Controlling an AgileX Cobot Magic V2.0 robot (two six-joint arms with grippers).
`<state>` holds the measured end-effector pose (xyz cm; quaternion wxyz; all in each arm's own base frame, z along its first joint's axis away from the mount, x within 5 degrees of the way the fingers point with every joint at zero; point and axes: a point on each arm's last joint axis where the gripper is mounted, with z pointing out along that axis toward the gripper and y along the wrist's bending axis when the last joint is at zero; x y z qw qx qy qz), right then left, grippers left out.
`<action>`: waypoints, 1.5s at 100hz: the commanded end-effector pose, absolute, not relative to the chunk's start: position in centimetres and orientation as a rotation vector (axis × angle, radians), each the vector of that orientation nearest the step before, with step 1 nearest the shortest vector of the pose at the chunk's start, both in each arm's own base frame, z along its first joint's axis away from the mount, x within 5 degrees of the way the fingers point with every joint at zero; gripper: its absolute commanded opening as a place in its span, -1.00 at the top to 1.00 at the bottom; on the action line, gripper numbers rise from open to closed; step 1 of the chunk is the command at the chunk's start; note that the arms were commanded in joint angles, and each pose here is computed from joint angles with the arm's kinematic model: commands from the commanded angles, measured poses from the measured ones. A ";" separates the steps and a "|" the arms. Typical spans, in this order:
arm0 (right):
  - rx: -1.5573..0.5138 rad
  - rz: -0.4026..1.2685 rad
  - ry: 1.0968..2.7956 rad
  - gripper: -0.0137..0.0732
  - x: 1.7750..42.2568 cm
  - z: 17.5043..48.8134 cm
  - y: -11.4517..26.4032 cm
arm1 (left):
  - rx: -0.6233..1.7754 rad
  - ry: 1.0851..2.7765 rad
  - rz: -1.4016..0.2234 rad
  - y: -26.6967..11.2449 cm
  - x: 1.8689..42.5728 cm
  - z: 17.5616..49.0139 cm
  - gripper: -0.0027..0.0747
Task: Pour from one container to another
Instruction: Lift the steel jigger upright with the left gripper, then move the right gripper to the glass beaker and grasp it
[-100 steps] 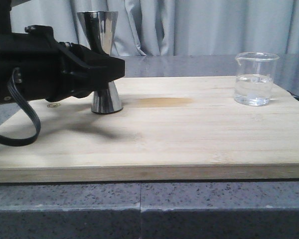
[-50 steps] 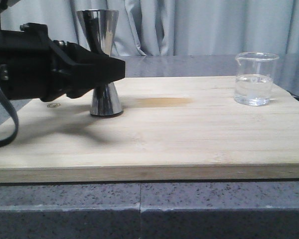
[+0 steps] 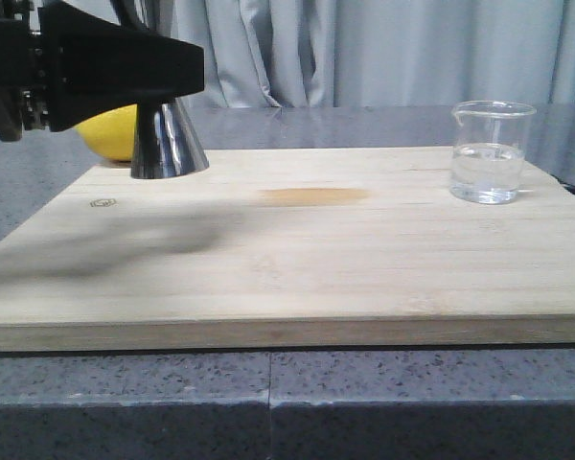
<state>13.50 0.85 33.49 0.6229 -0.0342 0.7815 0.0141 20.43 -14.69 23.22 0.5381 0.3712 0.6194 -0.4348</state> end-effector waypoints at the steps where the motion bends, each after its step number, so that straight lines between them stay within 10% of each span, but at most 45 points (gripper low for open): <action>1: -0.133 0.038 1.705 0.04 14.0 35.0 1.4 | 0.883 1.353 -1.103 -14.8 20.1 25.4 0.98; 150: -0.291 0.194 1.680 -0.33 18.4 24.8 6.0 | 0.932 1.314 -1.096 -14.3 21.2 26.9 0.98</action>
